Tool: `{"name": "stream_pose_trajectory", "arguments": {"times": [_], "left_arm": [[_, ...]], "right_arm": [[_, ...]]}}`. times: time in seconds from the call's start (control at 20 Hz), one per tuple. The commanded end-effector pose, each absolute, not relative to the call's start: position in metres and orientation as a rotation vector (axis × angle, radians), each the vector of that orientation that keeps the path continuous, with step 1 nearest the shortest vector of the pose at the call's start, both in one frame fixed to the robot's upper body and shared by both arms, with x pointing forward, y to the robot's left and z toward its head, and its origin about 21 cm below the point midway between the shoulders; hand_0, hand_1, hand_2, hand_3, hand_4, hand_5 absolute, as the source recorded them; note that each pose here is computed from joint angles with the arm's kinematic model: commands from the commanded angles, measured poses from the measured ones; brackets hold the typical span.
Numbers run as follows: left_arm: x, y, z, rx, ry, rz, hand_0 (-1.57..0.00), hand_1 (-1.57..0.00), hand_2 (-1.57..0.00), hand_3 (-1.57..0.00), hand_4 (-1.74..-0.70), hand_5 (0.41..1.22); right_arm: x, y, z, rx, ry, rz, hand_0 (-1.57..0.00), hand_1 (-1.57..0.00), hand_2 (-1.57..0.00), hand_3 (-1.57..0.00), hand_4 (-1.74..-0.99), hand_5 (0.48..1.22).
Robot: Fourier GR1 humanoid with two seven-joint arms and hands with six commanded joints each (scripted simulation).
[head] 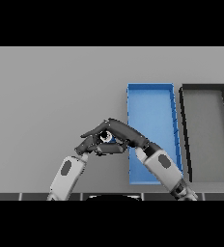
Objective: Pick up the blue pipe and place it into the blue bin.
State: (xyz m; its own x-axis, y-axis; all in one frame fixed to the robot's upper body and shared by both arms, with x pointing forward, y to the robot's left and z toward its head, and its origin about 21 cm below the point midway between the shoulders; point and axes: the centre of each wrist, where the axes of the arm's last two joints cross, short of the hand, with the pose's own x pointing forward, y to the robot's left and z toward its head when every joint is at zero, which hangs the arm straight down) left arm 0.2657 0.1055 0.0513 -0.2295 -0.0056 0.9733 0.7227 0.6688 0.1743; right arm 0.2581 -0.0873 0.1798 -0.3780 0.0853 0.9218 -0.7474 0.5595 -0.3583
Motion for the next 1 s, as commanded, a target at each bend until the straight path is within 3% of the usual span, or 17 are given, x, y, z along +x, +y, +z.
{"name": "stream_pose_trajectory", "arguments": {"times": [0.0,0.05,0.1,0.2,0.3,0.4,0.55,0.65,0.8,0.95], "left_arm": [[0.266,0.106,0.053,-0.575,-1.693,-0.755,-1.57,-1.57,-1.57,-1.42,-1.73,1.221],[0.268,0.106,0.052,-0.546,-1.722,-0.763,-1.57,-1.57,-1.57,-1.45,-1.72,1.221],[0.265,0.111,0.05,-0.515,-1.731,-0.778,-1.46,-1.34,-1.29,-1.17,-1.6,1.221],[0.264,0.114,0.051,-0.544,-1.69,-0.828,-0.94,-0.86,-0.83,-0.75,-1.37,1.221],[0.269,0.117,0.054,-0.528,-1.674,-0.893,-0.6,-0.55,-0.53,-0.48,-1.21,1.221],[0.27,0.116,0.053,-0.509,-1.669,-0.92,-0.38,-0.35,-0.34,-0.3,-1.08,1.029],[0.267,0.118,0.051,-0.492,-1.634,-0.884,-0.2,-0.18,-0.17,-0.16,-1.0,0.77],[0.267,0.116,0.051,-0.5,-1.599,-0.871,-0.12,-0.11,-0.11,-0.1,-0.97,0.647],[0.265,0.119,0.049,-0.483,-1.594,-0.86,-0.06,-0.06,-0.06,-0.05,-0.96,0.538],[0.269,0.115,0.047,-0.45,-1.579,-0.864,-0.03,-0.03,-0.03,-0.03,-0.93,0.484]], "right_arm": [[0.259,-0.088,0.18,0.541,-1.757,0.974,-1.55,-1.55,-1.55,-1.53,-1.728,1.182],[0.257,-0.089,0.178,0.541,-1.771,0.971,-1.55,-1.55,-1.55,-1.54,-1.731,1.19],[0.256,-0.089,0.179,0.525,-1.768,0.977,-1.56,-1.56,-1.56,-1.54,-1.733,1.196],[0.255,-0.086,0.178,0.522,-1.756,0.971,-1.56,-1.56,-1.56,-1.55,-1.736,1.205],[0.255,-0.083,0.18,0.509,-1.743,0.956,-1.56,-1.56,-1.56,-1.56,-1.738,1.211],[0.253,-0.083,0.183,0.492,-1.735,0.96,-1.57,-1.57,-1.57,-1.56,-1.739,1.214],[0.252,-0.085,0.182,0.477,-1.751,0.961,-1.57,-1.57,-1.57,-1.57,-1.74,1.218],[0.25,-0.084,0.182,0.486,-1.753,0.961,-1.57,-1.57,-1.57,-1.57,-1.74,1.219],[0.256,-0.085,0.181,0.519,-1.743,0.925,-1.57,-1.57,-1.57,-1.57,-1.741,1.22],[0.257,-0.088,0.188,0.609,-1.745,0.857,-1.57,-1.57,-1.57,-1.57,-1.741,1.22]]}}
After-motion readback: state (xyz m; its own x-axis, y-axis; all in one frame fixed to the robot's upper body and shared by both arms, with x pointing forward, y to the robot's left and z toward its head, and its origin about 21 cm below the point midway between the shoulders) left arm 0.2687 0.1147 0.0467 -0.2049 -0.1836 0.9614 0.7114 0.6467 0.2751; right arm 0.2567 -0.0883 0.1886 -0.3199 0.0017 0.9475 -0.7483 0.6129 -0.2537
